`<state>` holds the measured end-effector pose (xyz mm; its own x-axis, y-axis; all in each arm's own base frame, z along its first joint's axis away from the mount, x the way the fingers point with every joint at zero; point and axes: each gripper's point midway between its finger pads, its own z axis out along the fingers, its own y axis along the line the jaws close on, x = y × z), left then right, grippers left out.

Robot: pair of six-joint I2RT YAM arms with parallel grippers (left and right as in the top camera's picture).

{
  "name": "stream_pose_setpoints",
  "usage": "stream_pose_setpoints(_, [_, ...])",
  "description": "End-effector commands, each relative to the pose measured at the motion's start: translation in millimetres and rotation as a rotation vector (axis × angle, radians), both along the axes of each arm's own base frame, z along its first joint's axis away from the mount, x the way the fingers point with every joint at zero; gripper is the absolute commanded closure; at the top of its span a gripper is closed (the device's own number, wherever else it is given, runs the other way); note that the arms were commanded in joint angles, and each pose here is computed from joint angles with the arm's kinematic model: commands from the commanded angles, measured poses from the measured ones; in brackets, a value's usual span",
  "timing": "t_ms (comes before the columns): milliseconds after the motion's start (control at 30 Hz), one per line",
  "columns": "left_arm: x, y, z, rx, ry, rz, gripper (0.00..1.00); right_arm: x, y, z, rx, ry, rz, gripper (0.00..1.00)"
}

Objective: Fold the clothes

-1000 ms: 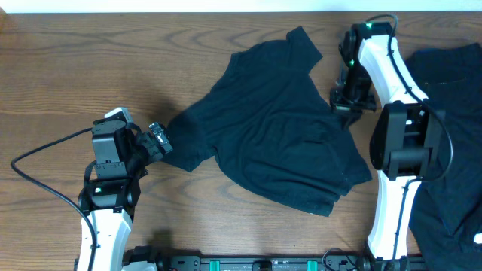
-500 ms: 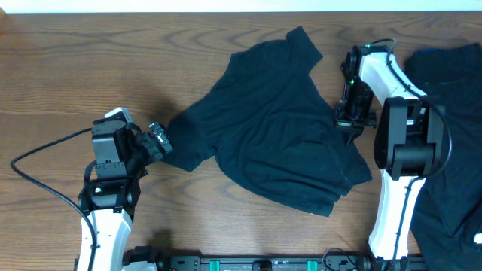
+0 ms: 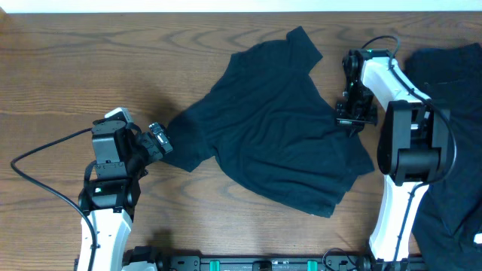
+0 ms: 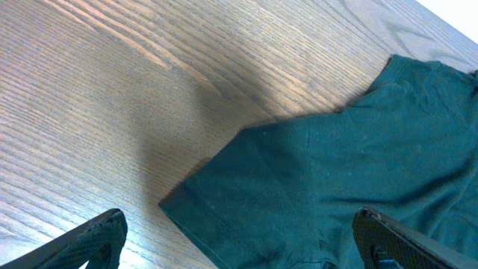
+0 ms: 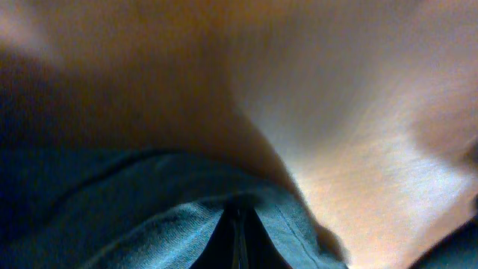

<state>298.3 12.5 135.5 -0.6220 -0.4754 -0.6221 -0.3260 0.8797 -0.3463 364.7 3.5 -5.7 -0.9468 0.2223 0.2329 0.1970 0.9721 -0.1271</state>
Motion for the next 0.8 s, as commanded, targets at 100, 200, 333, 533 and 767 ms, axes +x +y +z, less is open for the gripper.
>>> stream_pose_setpoints(100, [1,2,1,0.007,-0.002,0.007,0.02,23,-27,-23,-0.034,-0.084,-0.002,0.99])
stream_pose_setpoints(200, [1,2,1,0.007,-0.002,0.008,0.02,34,-34,-25,-0.028,-0.129,0.019,0.99])
stream_pose_setpoints(333, [1,2,1,0.007,-0.002,0.007,0.02,47,-43,-26,-0.029,-0.183,0.013,0.99])
stream_pose_setpoints(533, [1,2,1,0.007,-0.002,0.007,0.02,66,-49,-25,-0.029,-0.259,-0.003,0.97])
stream_pose_setpoints(767, [1,2,1,0.007,-0.002,0.007,0.02,112,-52,54,-0.04,-0.409,-0.005,0.87])
